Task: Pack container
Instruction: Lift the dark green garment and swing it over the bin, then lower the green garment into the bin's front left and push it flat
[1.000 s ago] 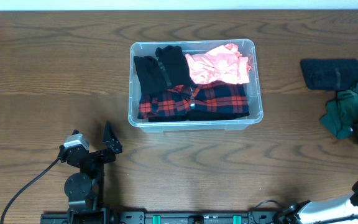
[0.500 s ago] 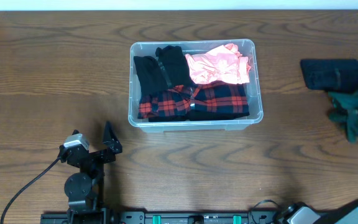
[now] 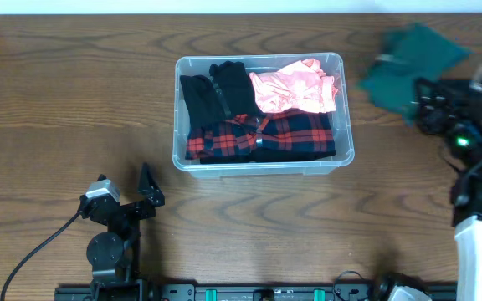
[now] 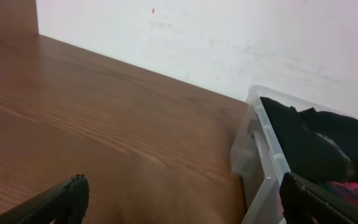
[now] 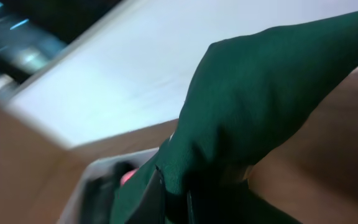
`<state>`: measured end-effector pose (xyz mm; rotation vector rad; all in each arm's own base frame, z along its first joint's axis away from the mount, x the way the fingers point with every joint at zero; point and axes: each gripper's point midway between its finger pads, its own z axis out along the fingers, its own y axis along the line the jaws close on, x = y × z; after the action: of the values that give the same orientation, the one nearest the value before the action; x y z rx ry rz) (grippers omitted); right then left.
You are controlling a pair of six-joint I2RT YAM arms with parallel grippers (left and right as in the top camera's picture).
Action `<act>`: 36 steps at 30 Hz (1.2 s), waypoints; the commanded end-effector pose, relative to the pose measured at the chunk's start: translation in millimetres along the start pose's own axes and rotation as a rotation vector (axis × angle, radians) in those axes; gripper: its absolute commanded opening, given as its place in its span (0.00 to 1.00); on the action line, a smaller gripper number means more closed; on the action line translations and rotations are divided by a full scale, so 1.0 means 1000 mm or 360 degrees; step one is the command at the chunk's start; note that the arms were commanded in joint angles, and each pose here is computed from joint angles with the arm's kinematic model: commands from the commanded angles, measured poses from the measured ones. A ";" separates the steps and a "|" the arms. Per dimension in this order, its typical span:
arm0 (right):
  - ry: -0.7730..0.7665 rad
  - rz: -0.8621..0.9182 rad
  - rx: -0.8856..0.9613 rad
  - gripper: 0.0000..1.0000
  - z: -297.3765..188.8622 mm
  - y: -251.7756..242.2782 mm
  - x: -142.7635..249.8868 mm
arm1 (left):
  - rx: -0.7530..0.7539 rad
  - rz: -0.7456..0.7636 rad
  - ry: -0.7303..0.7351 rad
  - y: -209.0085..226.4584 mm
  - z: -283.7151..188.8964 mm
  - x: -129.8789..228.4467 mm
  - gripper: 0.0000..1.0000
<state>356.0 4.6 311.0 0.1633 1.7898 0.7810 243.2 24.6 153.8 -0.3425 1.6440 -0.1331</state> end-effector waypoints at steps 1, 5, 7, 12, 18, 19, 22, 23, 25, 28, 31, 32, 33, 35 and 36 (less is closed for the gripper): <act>0.0117 -0.0076 -0.0331 0.01 0.014 0.068 0.017 | -0.0034 0.0009 0.0077 0.006 0.001 0.017 0.98; 0.0175 -0.0129 -0.0546 0.01 0.028 0.121 0.038 | -0.0034 0.0009 0.0077 0.006 0.001 0.017 0.98; 0.0194 -0.0140 -0.0631 0.01 0.035 0.146 0.050 | -0.0034 0.0009 0.0077 0.006 0.001 0.017 0.98; 0.0289 -0.0116 -0.0793 0.01 0.049 0.196 0.087 | -0.0034 0.0009 0.0077 0.006 0.001 0.017 0.98; 0.0423 0.0049 -0.0871 0.01 0.067 0.238 0.133 | -0.0034 0.0009 0.0077 0.006 0.001 0.017 0.98; 0.0433 0.0075 -0.0895 0.01 0.067 0.246 0.138 | -0.0034 0.0009 0.0077 0.006 0.001 0.017 0.98; 0.0449 0.0165 -0.0903 0.01 0.072 0.259 0.149 | -0.0034 0.0009 0.0077 0.006 0.001 0.017 0.98; 0.0447 0.0183 -0.0887 0.01 0.074 0.260 0.152 | -0.0034 0.0009 0.0077 0.006 0.001 0.017 0.98; 0.0450 0.0203 -0.0840 0.01 0.081 0.257 0.158 | -0.0034 0.0009 0.0077 0.006 0.001 0.017 0.98; 0.0505 0.0254 -0.0788 0.01 0.091 0.250 0.171 | -0.0034 0.0009 0.0077 0.006 0.001 0.017 0.98; 0.0571 0.0291 -0.0747 0.01 0.102 0.242 0.187 | -0.0034 0.0009 0.0077 0.006 0.001 0.017 0.98; 0.0594 0.0301 -0.0727 0.01 0.107 0.239 0.194 | -0.0034 0.0009 0.0077 0.006 0.001 0.017 0.98; 0.0606 0.0301 -0.0718 0.01 0.111 0.236 0.198 | -0.0034 0.0009 0.0077 0.006 0.001 0.017 0.98; 0.0638 0.0303 -0.0717 0.01 0.117 0.233 0.208 | -0.0034 0.0009 0.0077 0.006 0.001 0.017 0.98; 0.0653 0.0304 -0.0721 0.01 0.119 0.232 0.212 | -0.0034 0.0009 0.0077 0.006 0.001 0.017 0.98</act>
<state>319.6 327.5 251.9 -0.1438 1.9553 1.3871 243.2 24.6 153.8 -0.3425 1.6440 -0.1331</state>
